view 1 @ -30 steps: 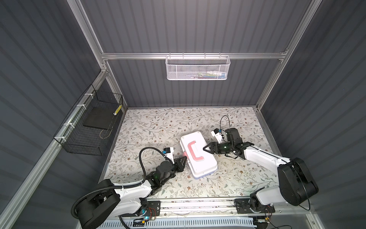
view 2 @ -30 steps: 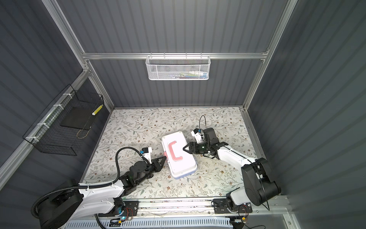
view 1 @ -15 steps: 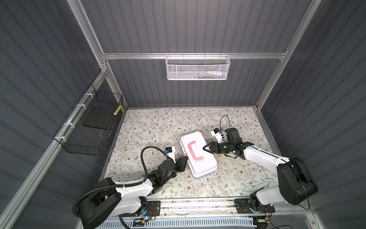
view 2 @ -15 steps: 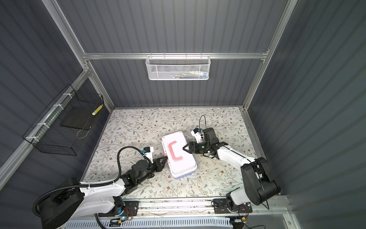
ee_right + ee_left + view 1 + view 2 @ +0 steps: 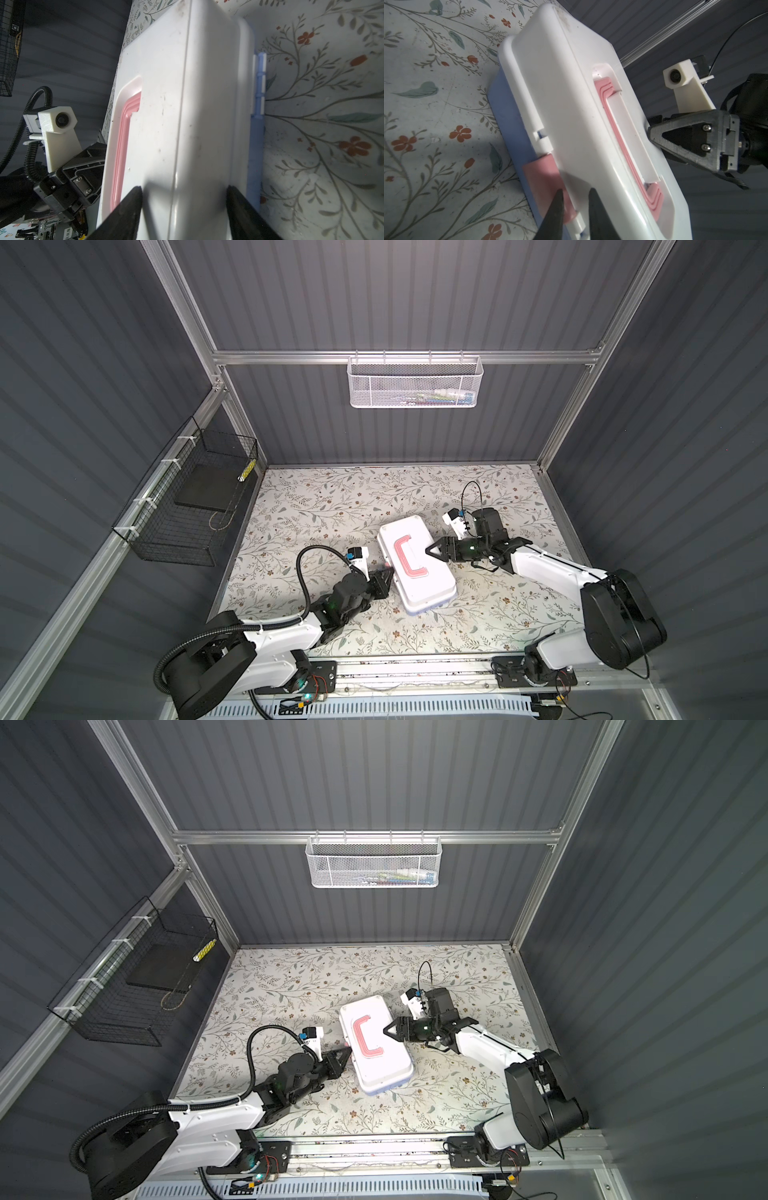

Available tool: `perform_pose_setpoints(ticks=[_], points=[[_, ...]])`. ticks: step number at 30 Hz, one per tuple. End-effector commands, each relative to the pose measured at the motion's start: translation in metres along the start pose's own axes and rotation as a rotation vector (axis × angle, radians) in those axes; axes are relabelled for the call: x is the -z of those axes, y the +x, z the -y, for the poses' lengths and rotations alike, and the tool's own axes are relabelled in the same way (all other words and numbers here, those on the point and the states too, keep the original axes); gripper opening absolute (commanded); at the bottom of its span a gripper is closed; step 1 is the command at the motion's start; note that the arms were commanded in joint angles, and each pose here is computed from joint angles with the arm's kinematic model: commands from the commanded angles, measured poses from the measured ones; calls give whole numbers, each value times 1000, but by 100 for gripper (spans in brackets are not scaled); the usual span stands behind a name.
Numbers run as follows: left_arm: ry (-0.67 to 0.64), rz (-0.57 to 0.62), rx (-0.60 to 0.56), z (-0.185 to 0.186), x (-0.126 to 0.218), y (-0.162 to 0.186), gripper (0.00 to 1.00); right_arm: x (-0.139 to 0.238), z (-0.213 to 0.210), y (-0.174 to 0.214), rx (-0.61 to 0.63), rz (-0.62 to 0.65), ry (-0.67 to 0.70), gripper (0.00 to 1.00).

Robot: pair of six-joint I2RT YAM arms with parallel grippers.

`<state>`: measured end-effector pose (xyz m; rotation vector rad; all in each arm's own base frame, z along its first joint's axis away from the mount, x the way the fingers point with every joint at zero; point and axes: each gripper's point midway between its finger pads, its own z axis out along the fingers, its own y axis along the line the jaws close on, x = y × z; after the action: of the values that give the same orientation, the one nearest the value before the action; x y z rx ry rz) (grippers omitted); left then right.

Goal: Pack the tool kit

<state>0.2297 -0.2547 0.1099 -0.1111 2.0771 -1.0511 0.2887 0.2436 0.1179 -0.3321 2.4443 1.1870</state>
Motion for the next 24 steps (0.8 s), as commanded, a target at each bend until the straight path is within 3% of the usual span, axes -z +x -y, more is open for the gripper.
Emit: perform_pose_setpoints(ticks=[1, 4, 6, 7, 12, 20, 24], points=[[23, -9, -28, 14, 0, -5, 24, -11, 9, 37, -70, -123, 5, 65], [-44, -14, -46, 4, 6, -7, 25, -11, 8, 36, -63, -123, 4, 65], [-115, -17, -55, -6, 13, -9, 39, -10, 7, 36, -60, -124, 4, 65], [-152, -25, -62, -12, 16, -9, 40, -10, 7, 35, -58, -122, 6, 65], [-285, -101, -113, -25, 21, -6, 41, -11, 7, 34, -56, -124, 5, 65], [-229, -178, -149, -3, -4, 1, 38, -9, 5, 32, -46, -119, 5, 65], [-289, -239, -166, -12, -8, 10, 37, -10, 7, 33, -48, -127, 5, 65]])
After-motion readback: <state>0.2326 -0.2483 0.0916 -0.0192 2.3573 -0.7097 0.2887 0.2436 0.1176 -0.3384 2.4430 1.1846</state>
